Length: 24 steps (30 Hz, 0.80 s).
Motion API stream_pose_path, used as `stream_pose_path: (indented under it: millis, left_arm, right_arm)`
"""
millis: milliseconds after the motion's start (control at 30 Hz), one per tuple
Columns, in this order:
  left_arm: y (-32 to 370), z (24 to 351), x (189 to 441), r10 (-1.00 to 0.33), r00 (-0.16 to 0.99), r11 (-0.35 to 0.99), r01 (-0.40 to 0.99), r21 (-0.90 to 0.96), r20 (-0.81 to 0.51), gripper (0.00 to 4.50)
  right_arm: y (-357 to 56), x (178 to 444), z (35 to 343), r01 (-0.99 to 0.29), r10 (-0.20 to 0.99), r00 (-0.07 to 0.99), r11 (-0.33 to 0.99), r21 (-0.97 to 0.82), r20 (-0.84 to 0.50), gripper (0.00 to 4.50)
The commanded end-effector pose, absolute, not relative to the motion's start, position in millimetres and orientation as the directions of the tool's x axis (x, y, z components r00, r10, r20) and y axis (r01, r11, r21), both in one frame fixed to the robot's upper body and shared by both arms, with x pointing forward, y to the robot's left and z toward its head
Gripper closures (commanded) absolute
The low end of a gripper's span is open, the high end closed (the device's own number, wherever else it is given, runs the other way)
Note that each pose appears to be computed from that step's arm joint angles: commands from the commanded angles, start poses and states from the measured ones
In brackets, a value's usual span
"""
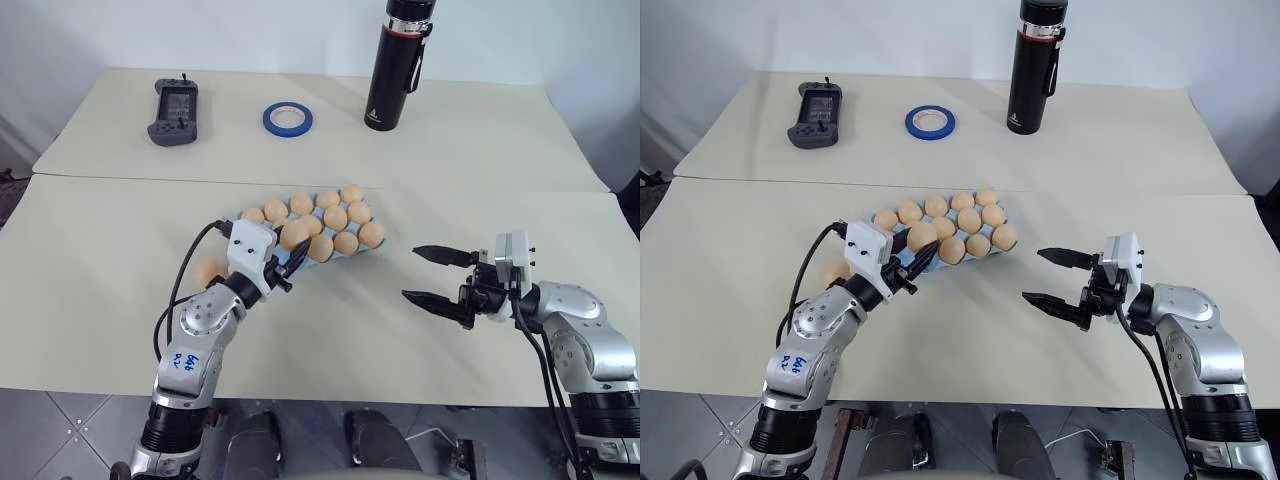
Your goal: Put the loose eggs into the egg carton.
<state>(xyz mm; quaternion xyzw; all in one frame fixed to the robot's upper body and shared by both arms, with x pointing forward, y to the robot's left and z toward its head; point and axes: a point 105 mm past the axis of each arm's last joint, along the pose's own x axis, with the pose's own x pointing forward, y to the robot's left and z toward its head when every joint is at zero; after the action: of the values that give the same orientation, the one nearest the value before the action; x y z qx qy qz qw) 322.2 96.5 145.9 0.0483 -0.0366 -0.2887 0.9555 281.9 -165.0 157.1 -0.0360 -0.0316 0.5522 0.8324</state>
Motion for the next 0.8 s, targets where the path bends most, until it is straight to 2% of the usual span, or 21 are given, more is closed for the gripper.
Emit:
stream_pose_path:
  millis: [33,100,133,367,467,633,800]
  left_arm:
    - [96.1,155.4,318.9,-0.567,0.822,0.82,0.557,0.131,0.056,0.73]
    - [96.5,157.3,317.9,-0.57,0.82,0.818,0.559,0.138,0.055,0.15]
    - [96.7,159.1,317.1,-0.574,0.817,0.814,0.562,0.146,0.056,0.02]
    - [111.4,175.3,308.9,-0.58,0.811,0.808,0.563,0.175,0.07,0.02]
    - [127.9,185.6,296.2,-0.585,0.806,0.808,0.567,0.163,0.096,0.02]
    - [166.5,171.5,264.3,-0.611,0.791,0.776,0.599,0.199,0.003,0.02]
    - [194.1,167.0,245.5,-0.605,0.796,0.771,0.595,0.228,-0.032,0.02]
  right_arm:
    - [-162.7,280.9,168.2,-0.912,0.922,0.386,0.387,-0.132,0.034,0.0]
    - [-162.9,282.1,167.8,-0.91,0.92,0.392,0.392,-0.134,0.028,0.0]
    - [-162.8,282.7,167.4,-0.91,0.92,0.392,0.392,-0.134,0.023,0.0]
    - [-161.9,286.2,166.2,-0.917,0.925,0.379,0.377,-0.131,0.01,0.0]
    - [-161.7,285.6,167.2,-0.925,0.933,0.36,0.359,-0.128,0.011,0.0]
    - [-158.6,286.8,167.7,-0.935,0.943,0.333,0.331,-0.127,0.007,0.0]
    - [-157.3,289.1,167.0,-0.939,0.947,0.322,0.319,-0.128,-0.001,0.0]
